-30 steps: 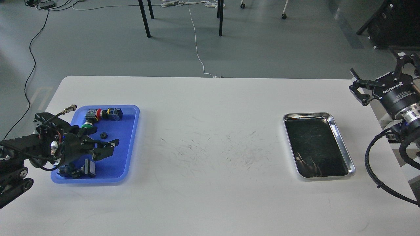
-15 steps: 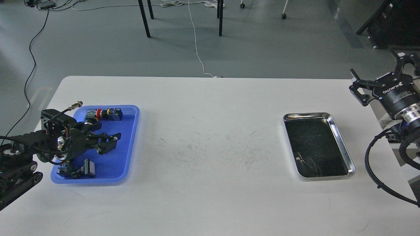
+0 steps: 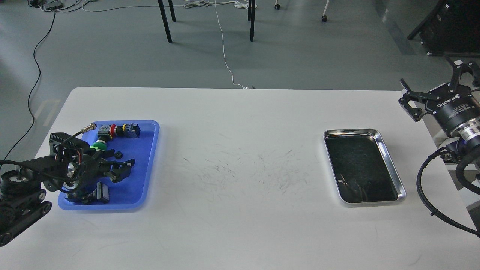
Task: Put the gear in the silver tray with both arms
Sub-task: 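Lower the left gripper and grasp a small black gear in the blue tray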
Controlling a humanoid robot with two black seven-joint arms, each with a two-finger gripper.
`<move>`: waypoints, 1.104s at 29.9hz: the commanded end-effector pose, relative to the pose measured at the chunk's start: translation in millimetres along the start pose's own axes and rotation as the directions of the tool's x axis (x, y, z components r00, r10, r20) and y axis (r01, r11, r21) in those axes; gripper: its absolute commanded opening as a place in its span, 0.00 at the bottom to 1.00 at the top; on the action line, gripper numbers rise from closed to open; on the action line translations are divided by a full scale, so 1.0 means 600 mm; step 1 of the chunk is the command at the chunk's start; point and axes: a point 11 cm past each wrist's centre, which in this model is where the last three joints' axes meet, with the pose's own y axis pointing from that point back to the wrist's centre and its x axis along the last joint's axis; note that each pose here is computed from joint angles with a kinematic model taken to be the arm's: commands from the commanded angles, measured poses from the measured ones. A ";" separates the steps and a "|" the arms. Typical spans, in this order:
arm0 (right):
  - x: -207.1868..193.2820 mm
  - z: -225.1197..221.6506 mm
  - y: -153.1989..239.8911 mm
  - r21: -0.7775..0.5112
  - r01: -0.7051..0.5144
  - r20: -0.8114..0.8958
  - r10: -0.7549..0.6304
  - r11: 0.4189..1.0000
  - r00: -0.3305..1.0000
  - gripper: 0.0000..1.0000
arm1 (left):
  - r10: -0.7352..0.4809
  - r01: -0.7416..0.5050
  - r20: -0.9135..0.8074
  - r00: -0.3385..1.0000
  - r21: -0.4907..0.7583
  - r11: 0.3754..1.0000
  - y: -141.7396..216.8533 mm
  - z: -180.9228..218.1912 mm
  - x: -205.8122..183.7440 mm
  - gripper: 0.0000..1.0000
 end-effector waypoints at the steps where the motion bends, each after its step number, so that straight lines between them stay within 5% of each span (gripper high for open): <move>1: 0.000 0.001 0.000 -0.002 0.001 -0.001 -0.001 1.000 1.000 0.99 | -0.008 0.008 -0.006 1.000 0.013 1.000 -0.001 -0.006 -0.006 0.64; 28: 0.002 0.009 0.000 -0.010 -0.002 0.005 0.002 1.000 1.000 0.99 | -0.011 0.011 -0.005 1.000 0.068 0.998 -0.008 -0.036 0.010 0.59; 33: 0.002 0.010 0.000 -0.012 -0.002 0.001 0.002 1.000 1.000 0.99 | -0.019 0.020 -0.010 1.000 0.063 0.998 -0.016 -0.029 0.004 0.50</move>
